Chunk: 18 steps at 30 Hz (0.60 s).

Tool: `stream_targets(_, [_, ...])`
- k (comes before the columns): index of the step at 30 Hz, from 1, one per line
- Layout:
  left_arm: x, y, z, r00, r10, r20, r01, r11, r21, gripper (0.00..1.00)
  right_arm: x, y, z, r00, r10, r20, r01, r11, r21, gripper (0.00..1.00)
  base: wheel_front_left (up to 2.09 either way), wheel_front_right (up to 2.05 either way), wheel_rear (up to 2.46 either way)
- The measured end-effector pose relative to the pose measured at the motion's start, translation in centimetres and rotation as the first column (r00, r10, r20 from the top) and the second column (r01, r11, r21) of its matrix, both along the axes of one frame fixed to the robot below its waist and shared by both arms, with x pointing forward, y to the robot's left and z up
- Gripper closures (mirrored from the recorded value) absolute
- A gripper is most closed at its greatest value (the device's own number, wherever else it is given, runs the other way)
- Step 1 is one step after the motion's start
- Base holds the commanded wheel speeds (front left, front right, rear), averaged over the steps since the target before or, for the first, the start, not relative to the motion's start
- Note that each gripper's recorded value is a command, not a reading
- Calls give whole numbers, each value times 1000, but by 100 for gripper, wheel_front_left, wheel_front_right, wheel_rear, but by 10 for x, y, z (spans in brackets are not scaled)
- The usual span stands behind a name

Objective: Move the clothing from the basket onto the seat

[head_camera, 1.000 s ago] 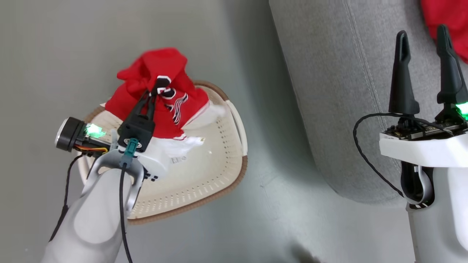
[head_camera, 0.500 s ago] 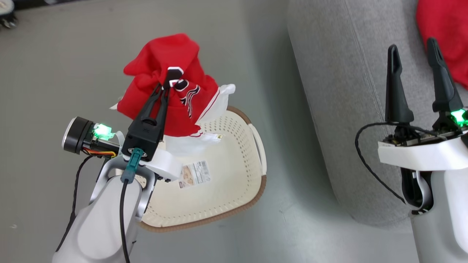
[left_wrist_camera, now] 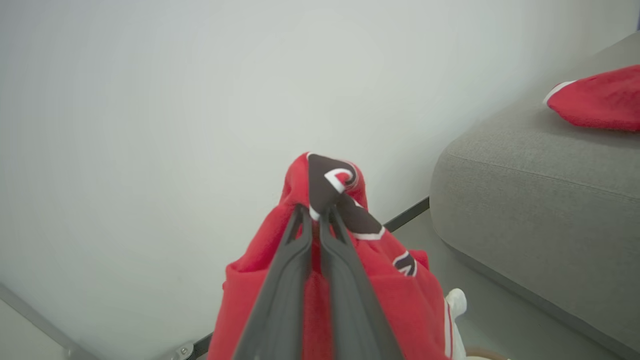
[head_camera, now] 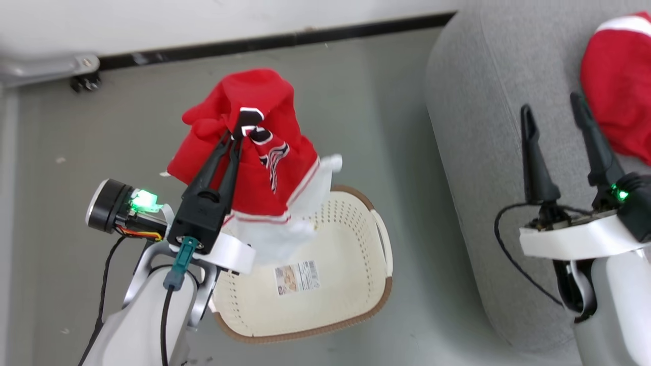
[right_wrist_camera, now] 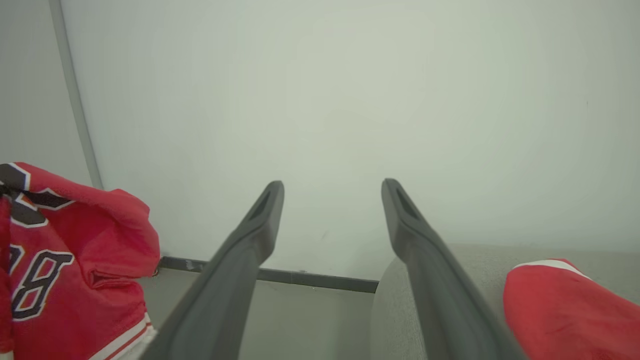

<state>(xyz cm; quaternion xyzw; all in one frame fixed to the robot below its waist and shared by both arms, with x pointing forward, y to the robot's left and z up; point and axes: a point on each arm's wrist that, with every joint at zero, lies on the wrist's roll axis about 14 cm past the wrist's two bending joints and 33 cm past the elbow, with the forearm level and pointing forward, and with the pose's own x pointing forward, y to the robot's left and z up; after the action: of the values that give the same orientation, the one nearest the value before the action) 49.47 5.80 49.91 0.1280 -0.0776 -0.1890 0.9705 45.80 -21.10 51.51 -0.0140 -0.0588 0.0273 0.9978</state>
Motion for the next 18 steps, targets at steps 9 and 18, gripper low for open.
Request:
stream_targets(9, [-26,7,41,996,-23,91,22,1000,18,100,-19,28,-4,993,109,-35,-111,993,-48,0,0,0,0])
stream_targets(18, [-55,1,80,981,-88,174,87,996,17,100,-35,49,2,982,183,-42,-185,981,-54,0,0,0,0])
